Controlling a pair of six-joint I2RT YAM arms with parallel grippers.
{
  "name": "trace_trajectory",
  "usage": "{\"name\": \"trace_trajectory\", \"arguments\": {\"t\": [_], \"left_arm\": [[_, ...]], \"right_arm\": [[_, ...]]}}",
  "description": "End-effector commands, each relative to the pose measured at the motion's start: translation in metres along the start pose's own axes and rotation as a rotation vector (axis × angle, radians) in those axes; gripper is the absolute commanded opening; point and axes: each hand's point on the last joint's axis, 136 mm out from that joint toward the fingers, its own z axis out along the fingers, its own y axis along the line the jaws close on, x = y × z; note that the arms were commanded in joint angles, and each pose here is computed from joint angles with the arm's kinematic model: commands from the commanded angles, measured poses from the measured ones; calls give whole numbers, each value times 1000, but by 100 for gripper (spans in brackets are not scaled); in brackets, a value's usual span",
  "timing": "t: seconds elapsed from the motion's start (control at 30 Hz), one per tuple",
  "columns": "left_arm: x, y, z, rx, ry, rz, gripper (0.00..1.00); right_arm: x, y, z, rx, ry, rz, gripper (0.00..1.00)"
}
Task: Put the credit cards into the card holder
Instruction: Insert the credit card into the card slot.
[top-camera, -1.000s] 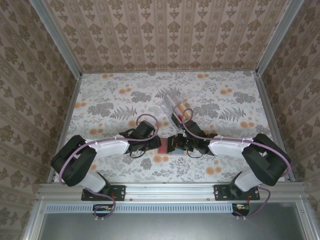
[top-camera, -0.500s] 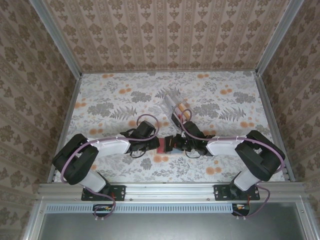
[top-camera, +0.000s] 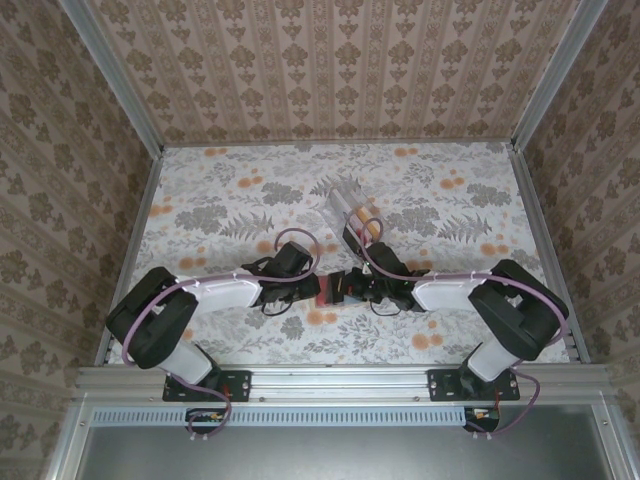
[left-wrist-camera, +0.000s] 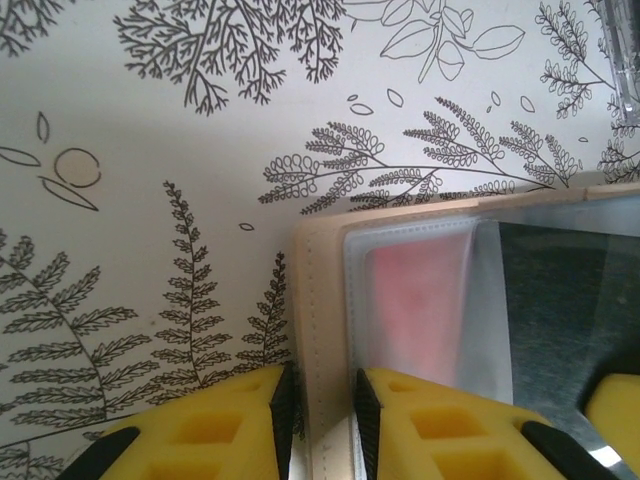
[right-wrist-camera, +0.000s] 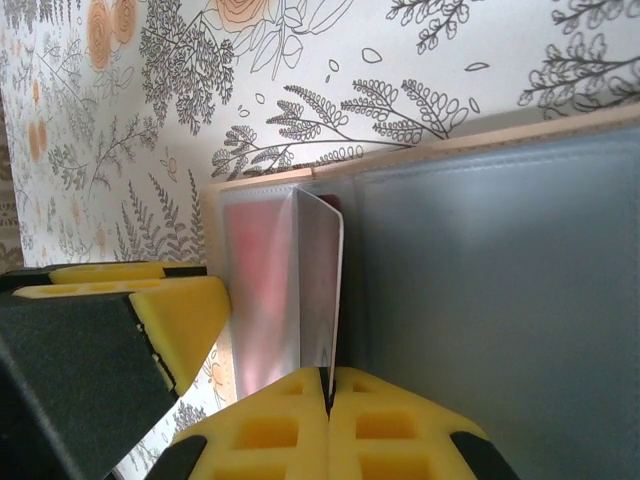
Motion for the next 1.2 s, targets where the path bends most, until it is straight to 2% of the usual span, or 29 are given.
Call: {"name": "trace_trajectory", "arguments": {"t": [0.0,0.63,0.9,1.17], "left_arm": [[13,0,6,-15,52,11,28],[15,-4,9,-5,65,18,28],[15,-3,8,-6,59,15,28],[13,-3,4,-9,48,15,28]], "right_arm": [[25,-39,-8,141,67,20,1],[23,-19,13,34,88,33,3],[26,-10,19,59,121,5,10],[18,-16,3,170,94,-40,24]]}}
